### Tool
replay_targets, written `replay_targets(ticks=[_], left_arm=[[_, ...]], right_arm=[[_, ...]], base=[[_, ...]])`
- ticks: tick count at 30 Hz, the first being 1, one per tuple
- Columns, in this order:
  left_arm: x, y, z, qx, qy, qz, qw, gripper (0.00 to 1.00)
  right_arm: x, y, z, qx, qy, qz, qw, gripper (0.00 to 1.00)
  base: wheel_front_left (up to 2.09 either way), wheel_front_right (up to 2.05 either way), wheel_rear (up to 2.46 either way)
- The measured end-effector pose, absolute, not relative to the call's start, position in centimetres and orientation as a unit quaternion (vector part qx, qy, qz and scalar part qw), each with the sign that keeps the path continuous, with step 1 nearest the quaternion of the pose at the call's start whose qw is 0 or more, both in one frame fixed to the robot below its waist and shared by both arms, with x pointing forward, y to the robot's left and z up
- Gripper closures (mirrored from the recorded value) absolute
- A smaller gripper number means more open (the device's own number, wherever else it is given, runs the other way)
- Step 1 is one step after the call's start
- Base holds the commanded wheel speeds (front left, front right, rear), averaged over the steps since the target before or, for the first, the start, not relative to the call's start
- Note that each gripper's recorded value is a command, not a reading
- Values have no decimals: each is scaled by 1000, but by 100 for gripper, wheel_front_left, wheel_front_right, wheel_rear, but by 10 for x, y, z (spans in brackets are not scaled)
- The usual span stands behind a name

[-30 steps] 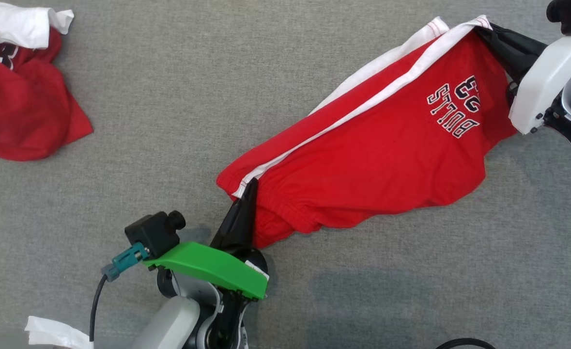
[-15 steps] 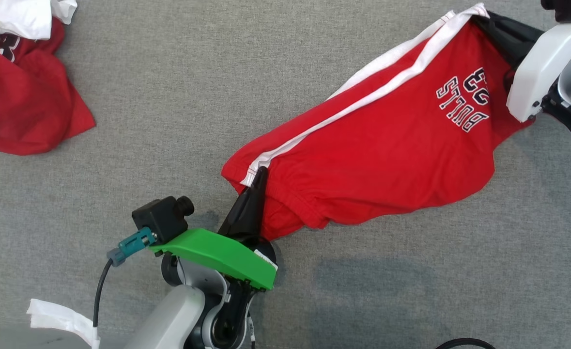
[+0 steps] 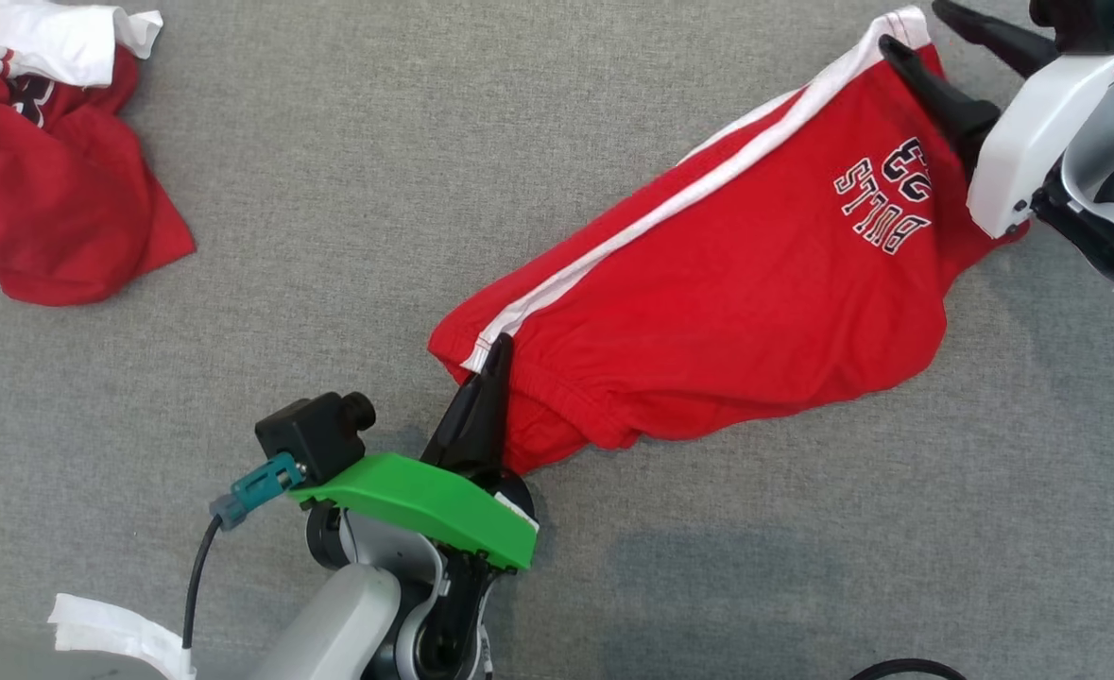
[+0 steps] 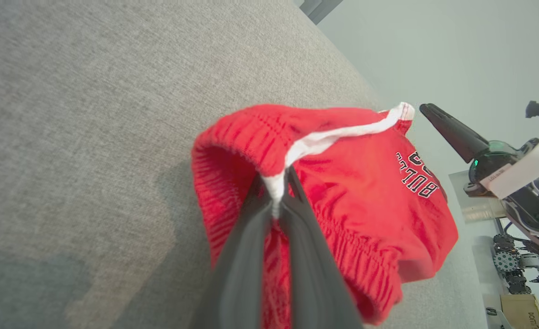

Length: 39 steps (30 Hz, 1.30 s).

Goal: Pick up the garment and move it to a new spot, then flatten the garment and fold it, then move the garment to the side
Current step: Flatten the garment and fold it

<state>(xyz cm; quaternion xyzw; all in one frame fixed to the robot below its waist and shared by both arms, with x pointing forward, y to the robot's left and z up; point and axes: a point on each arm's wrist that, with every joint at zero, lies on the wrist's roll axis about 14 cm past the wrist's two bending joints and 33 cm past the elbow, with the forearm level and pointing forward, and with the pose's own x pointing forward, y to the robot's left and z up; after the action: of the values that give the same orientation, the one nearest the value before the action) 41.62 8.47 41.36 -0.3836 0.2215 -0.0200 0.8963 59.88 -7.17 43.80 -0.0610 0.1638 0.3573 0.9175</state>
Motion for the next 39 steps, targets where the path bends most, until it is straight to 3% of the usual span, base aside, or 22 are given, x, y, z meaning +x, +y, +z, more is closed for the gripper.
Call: replay_targets(ticks=[1,2,3,10,13,20,31,39], left_arm=[[416,85,414,-383,220,-19,897,36],[417,85,415,-382,218,-19,898,3],[417,86,417,-379,215,-19,900,0],[405,108,421,-310,191,-2,931,0],[399,123,430,-238,162,2,958,0],[390,137,456,-166,102,8,981,0],[382,149,456,-105,75,11,992,0],[370,157,450,-96,76,22,992,0]], right_arm=[[600,-72,441,-58,161,355,919,0],[600,-73,444,-55,158,354,920,0],[599,-73,446,-52,156,353,921,0],[591,-84,478,-34,135,348,927,0],[581,-102,476,-52,165,335,926,0],[567,-117,466,-49,226,315,920,0],[565,-85,391,-60,331,316,887,0],[571,-91,379,-98,369,295,876,0]], base=[[0,0,0],[0,0,0],[0,0,0],[0,0,0],[0,0,0],[0,0,0],[0,0,0],[0,0,0]])
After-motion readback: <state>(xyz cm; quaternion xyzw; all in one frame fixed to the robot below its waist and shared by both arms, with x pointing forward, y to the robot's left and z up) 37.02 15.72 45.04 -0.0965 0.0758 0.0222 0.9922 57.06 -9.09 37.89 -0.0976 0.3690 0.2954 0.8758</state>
